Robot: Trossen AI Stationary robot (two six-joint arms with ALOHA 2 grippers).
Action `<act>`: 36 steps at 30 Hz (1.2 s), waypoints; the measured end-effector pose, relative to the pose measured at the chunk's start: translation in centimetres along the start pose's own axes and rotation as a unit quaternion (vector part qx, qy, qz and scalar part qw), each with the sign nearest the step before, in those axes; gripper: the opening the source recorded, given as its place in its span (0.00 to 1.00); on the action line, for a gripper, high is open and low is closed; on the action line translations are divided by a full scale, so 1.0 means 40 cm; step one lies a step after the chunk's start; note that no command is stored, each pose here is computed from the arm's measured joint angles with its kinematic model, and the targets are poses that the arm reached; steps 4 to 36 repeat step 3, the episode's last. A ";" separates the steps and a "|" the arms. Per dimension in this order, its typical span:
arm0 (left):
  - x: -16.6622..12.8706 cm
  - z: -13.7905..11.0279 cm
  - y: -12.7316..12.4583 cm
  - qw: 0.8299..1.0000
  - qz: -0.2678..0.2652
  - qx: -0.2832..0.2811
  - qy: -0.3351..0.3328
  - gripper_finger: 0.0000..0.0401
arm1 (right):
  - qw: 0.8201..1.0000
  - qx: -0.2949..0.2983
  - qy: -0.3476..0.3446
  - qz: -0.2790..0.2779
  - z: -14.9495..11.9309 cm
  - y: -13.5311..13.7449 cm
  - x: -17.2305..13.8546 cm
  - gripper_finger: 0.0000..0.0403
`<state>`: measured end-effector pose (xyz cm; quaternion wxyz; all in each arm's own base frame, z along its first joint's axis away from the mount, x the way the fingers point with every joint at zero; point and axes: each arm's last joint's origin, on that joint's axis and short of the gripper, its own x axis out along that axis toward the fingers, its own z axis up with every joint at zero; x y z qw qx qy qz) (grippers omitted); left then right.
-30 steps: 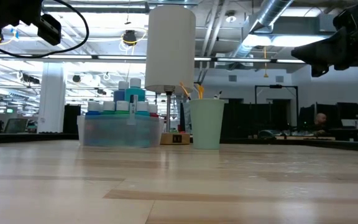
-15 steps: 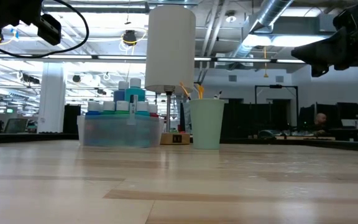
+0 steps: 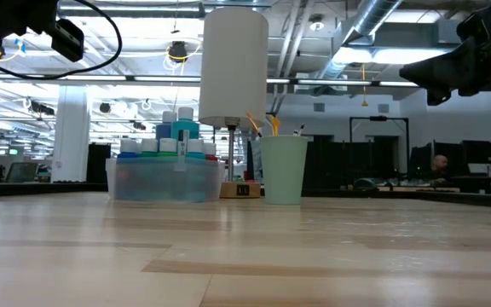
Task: Pick & Place Paint Supplies
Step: Return to Home Position
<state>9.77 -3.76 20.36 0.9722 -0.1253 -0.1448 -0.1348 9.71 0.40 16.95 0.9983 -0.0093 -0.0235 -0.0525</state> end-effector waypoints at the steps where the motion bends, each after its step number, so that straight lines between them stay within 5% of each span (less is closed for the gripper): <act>1: 0.000 0.000 0.000 1.000 0.000 0.000 0.000 0.00 | 1.000 0.000 0.000 0.000 0.000 0.000 0.000 0.13; 36: 0.000 0.000 0.000 1.000 0.000 0.000 0.000 0.00 | 1.000 0.000 0.000 0.000 0.000 0.000 0.000 0.13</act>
